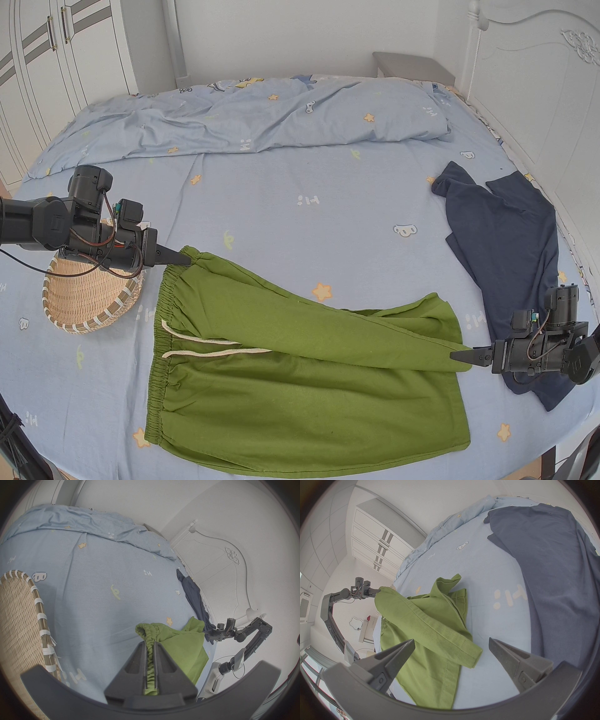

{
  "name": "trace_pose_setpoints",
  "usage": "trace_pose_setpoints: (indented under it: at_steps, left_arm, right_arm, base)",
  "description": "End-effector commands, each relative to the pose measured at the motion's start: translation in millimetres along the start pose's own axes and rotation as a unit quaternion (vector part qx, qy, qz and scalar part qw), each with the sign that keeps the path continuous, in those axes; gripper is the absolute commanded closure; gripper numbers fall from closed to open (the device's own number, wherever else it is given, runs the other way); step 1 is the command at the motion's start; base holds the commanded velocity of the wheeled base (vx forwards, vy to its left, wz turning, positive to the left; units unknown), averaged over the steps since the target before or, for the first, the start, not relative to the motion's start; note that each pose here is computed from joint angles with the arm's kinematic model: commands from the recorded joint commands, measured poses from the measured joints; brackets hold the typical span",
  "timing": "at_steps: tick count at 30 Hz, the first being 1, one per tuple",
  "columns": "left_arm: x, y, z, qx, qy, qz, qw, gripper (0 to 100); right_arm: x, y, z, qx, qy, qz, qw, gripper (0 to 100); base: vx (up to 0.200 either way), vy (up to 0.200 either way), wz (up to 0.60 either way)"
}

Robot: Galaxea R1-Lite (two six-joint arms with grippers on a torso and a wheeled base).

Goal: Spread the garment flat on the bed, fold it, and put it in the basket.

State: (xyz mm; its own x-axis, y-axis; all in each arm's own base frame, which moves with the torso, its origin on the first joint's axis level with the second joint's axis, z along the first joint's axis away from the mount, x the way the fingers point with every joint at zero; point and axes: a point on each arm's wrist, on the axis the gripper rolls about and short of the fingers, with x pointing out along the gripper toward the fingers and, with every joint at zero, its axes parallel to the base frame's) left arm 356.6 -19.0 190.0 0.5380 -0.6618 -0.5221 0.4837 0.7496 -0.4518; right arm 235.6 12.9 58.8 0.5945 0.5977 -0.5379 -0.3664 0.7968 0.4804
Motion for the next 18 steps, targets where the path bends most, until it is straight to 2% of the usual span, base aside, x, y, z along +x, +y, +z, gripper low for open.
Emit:
trace_pose_setpoints:
  at_steps: [1,2,18]
  left_arm:
    - [0.4,0.2,-0.5,-0.001,0.001,0.0,1.0,100]
    - [0.3,0.1,-0.1,0.0,0.0,0.0,1.0,100]
    - [-0.4,0.2,-0.3,-0.001,0.0,0.0,1.0,100]
  right_arm:
    - [3.7,-1.8,-2.0,0.002,0.004,0.002,1.0,0]
    - [3.6,-1.8,-2.0,0.001,0.003,0.002,1.0,100]
    - [5.9,-5.4,-3.8,0.002,-0.001,0.001,1.0,100]
  base:
    - [0.0,0.0,0.0]
    - [0.0,0.0,0.0]
    - [0.0,0.0,0.0]
